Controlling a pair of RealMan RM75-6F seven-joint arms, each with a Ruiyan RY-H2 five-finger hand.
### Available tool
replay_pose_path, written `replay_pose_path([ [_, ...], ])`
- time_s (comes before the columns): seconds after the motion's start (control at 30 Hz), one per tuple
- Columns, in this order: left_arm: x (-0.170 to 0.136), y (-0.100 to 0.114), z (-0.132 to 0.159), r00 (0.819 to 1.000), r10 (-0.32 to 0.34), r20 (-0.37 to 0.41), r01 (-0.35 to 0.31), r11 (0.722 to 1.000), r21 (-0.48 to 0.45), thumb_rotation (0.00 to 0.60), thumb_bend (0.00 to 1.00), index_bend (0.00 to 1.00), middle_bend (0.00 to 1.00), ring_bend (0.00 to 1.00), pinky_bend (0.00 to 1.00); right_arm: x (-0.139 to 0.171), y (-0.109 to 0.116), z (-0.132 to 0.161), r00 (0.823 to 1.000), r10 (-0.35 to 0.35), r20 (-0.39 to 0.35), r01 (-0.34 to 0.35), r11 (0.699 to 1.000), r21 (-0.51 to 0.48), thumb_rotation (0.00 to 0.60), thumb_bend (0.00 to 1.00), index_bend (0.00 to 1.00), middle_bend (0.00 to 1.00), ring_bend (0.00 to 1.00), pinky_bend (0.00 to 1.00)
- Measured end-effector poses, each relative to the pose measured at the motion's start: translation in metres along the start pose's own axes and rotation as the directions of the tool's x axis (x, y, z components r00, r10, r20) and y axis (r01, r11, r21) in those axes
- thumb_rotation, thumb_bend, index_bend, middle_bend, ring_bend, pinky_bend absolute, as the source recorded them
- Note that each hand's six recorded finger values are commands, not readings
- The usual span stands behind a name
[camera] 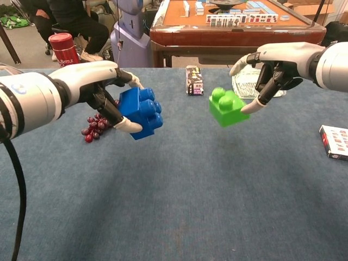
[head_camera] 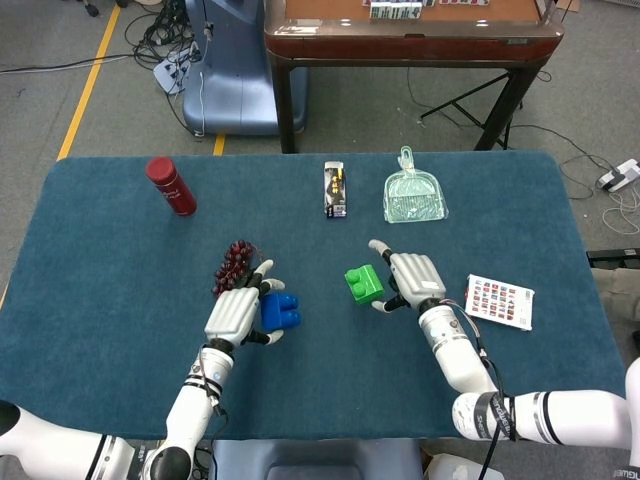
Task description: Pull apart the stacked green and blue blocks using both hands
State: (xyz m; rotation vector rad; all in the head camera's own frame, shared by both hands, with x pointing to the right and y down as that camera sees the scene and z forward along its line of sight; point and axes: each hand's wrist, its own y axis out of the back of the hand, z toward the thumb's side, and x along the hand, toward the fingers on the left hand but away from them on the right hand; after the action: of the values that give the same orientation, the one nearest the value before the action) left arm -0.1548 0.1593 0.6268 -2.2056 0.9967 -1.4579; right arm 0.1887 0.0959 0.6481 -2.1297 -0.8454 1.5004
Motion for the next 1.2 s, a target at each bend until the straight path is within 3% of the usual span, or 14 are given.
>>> replay_pose_path([
  [0.13, -0.004, 0.003, -0.004, 1.000, -0.002, -0.007, 0.002, 1.000, -0.011, 0.600, 0.17, 0.00, 0.00, 0.00, 0.21, 0.002, 0.004, -0.001, 1.000, -0.016, -0.011, 0.016, 0.999, -0.028, 0.600, 0.00, 0.00, 1.00, 1.00, 1.00],
  [0.33, -0.014, 0.013, -0.016, 1.000, 0.016, -0.015, -0.016, 1.000, -0.014, 0.600, 0.15, 0.00, 0.00, 0.00, 0.21, 0.013, 0.019, -0.011, 0.999, -0.050, -0.016, 0.049, 0.997, -0.064, 0.600, 0.00, 0.00, 1.00, 0.99, 1.00],
  [0.47, -0.025, 0.028, -0.032, 0.999, 0.040, -0.026, -0.041, 0.999, -0.007, 0.600, 0.15, 0.00, 0.00, 0.00, 0.21, 0.028, 0.036, -0.024, 0.995, -0.094, -0.015, 0.092, 0.994, -0.064, 0.600, 0.00, 0.19, 0.99, 0.93, 1.00],
  [0.57, -0.034, 0.044, -0.049, 0.996, 0.081, -0.033, -0.082, 0.997, -0.007, 0.600, 0.16, 0.00, 0.00, 0.00, 0.21, 0.042, 0.049, -0.038, 0.991, -0.135, -0.014, 0.135, 0.990, -0.047, 0.600, 0.01, 0.23, 0.89, 0.85, 0.98],
  [0.63, -0.042, 0.055, -0.060, 0.994, 0.108, -0.037, -0.108, 0.994, -0.011, 0.600, 0.16, 0.00, 0.00, 0.00, 0.21, 0.051, 0.057, -0.046, 0.987, -0.157, -0.017, 0.156, 0.987, -0.028, 0.600, 0.01, 0.24, 0.78, 0.76, 0.91],
  [0.7, -0.050, 0.067, -0.072, 0.990, 0.132, -0.038, -0.133, 0.991, -0.023, 0.600, 0.16, 0.00, 0.00, 0.00, 0.20, 0.062, 0.064, -0.056, 0.985, -0.171, -0.027, 0.171, 0.985, 0.001, 0.600, 0.02, 0.24, 0.63, 0.62, 0.77],
  [0.87, -0.073, 0.091, -0.097, 0.983, 0.181, -0.020, -0.182, 0.981, -0.068, 0.600, 0.16, 0.01, 0.00, 0.00, 0.20, 0.090, 0.075, -0.079, 0.979, -0.192, -0.063, 0.198, 0.976, 0.093, 0.600, 0.02, 0.24, 0.43, 0.38, 0.52],
  [1.03, -0.096, 0.111, -0.119, 0.968, 0.247, 0.033, -0.247, 0.969, -0.006, 0.600, 0.16, 0.02, 0.00, 0.00, 0.19, 0.121, 0.084, -0.109, 0.962, -0.264, -0.071, 0.273, 0.939, 0.210, 0.600, 0.02, 0.24, 0.34, 0.26, 0.31],
  [1.2, -0.134, 0.131, -0.164, 0.936, 0.348, 0.048, -0.352, 0.927, 0.131, 0.600, 0.16, 0.03, 0.00, 0.00, 0.19, 0.159, 0.087, -0.145, 0.935, -0.349, -0.061, 0.350, 0.884, 0.310, 0.600, 0.02, 0.24, 0.34, 0.25, 0.27],
])
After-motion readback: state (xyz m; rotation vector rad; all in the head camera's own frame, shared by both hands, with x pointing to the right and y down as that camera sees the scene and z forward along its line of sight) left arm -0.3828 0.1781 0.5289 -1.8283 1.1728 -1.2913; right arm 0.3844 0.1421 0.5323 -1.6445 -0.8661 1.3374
